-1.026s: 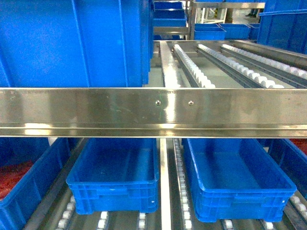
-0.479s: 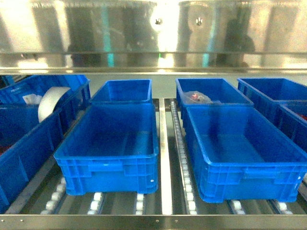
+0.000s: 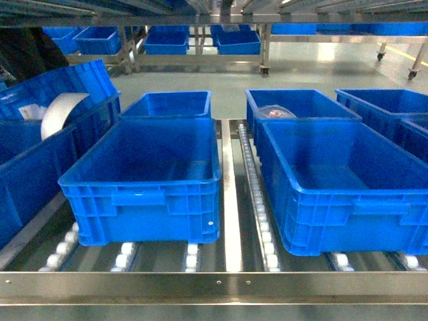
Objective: Sort blue parts and orange caps into right shelf containers
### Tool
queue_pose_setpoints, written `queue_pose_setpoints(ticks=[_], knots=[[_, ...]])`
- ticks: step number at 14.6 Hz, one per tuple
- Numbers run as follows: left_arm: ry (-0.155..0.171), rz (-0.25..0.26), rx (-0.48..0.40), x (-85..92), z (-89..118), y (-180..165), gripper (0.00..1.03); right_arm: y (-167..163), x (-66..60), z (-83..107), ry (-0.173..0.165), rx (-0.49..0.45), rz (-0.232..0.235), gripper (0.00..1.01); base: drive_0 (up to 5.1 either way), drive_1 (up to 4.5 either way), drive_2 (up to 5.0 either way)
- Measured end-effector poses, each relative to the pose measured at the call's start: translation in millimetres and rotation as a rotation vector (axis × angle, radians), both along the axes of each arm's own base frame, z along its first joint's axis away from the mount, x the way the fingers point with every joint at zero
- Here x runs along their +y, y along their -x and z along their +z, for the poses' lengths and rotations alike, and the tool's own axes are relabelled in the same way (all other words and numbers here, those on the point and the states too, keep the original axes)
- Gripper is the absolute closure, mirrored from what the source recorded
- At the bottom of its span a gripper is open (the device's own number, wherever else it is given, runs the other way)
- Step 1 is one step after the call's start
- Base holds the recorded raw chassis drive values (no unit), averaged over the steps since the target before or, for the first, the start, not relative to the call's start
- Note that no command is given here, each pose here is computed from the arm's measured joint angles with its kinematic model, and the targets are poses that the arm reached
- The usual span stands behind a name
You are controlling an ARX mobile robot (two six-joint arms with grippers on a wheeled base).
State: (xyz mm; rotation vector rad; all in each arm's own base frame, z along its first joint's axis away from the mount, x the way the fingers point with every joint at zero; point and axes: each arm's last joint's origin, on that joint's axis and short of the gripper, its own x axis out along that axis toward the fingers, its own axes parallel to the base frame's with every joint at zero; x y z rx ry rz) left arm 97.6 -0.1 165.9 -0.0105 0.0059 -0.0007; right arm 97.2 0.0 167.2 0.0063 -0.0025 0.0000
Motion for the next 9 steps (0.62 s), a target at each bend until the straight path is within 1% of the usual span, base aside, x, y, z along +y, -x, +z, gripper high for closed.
queue_pose_setpoints(ticks=[9], knots=[[0.0, 0.0, 0.002, 0.0, -0.1, 0.0, 0.61, 0.0, 0.0, -0.2, 0.0, 0.002, 0.001, 0.58, 0.0, 0.0, 0.0]])
